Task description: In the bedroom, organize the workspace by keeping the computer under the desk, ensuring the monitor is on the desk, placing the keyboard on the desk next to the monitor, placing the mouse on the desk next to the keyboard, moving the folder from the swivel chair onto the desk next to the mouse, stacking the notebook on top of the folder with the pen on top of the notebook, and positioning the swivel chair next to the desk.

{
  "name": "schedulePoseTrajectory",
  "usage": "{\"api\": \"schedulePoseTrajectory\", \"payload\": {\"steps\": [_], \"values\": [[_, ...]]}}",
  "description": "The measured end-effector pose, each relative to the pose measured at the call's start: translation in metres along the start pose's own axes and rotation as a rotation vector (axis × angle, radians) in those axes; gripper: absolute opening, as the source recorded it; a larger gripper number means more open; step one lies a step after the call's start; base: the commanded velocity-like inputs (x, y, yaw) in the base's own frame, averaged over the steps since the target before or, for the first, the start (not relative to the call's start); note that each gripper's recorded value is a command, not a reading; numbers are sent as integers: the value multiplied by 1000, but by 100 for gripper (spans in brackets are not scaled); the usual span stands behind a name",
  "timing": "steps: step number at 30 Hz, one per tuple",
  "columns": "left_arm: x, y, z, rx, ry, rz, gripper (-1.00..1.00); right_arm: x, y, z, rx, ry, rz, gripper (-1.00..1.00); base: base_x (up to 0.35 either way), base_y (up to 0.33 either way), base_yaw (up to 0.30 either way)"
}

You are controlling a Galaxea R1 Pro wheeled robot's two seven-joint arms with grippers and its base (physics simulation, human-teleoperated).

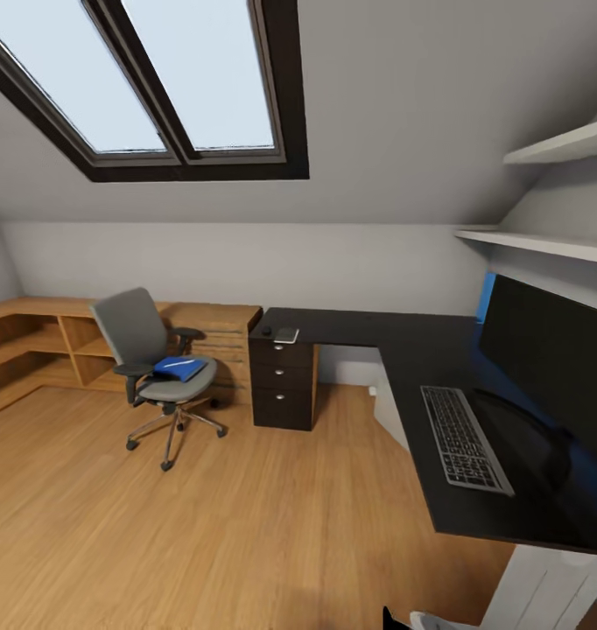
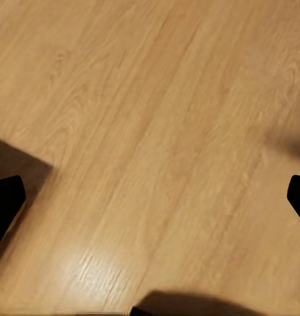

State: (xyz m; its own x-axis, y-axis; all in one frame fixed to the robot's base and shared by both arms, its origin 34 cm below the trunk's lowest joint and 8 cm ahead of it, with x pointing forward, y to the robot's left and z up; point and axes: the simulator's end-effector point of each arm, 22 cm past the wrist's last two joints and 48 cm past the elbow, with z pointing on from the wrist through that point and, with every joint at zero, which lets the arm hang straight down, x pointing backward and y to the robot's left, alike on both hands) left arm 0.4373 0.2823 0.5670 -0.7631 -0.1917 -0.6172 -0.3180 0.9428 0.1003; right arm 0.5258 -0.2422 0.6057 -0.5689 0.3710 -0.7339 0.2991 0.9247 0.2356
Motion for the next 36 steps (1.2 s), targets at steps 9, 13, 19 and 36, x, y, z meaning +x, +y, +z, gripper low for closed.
{"api": "schedulePoseTrajectory", "payload": {"steps": [9, 13, 19, 36], "values": [[1, 1, 1, -4, -1, -4, 100, 4, 7, 0, -32, 10, -69, 100, 8, 4, 266], [-2, 3, 1, -7, -15, -13, 100, 5, 6, 0, -33, 12, -72, 100, 166, 134, 266], [-2, 3, 1, -9, -19, -22, 100, 6, 5, 0, -31, 15, -73, 100, 262, 195, 266], [16, 13, 1, -30, 15, 5, 100, 5, -2, 1, -19, 6, -70, 100, 323, 13, 157]]}}
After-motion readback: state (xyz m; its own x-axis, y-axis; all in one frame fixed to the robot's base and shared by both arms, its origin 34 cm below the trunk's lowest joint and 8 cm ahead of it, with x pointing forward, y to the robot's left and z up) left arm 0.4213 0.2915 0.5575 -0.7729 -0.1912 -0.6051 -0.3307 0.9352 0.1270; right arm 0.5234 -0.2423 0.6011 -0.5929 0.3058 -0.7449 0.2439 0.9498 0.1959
